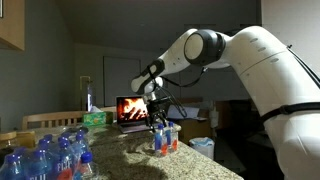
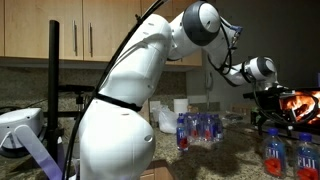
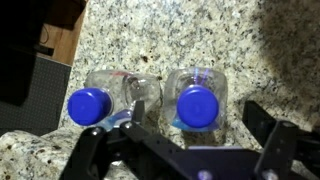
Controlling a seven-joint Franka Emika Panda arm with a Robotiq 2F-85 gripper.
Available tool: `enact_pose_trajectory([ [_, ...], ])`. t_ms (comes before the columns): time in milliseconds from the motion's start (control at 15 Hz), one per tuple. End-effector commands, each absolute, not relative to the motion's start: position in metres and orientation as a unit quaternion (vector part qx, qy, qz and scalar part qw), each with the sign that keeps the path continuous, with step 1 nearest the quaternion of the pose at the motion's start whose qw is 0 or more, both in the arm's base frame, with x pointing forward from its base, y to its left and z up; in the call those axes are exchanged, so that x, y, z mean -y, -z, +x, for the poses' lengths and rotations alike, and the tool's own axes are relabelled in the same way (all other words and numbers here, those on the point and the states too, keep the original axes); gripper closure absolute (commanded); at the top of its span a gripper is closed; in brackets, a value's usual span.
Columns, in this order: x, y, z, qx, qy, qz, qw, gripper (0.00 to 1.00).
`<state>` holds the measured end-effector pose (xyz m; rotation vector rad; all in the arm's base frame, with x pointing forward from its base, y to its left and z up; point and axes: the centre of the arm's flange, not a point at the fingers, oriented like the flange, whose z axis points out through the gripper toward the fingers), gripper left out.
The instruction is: Move three bottles to the right
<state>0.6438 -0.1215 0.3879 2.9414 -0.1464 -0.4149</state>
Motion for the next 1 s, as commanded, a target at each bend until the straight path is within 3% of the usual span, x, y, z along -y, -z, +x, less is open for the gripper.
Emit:
enact_pose_trajectory([
  [0,0.121,-0.399,0.645,0.05,0.128,0.988,0.074,0.0],
  [467,0.08,-0.443,0.655,-0.001,0.074,0.994,0.086,0.0],
  [933,-0.036,-0.47,0.654,-0.086,0.046,0.991,0.095,0.0],
])
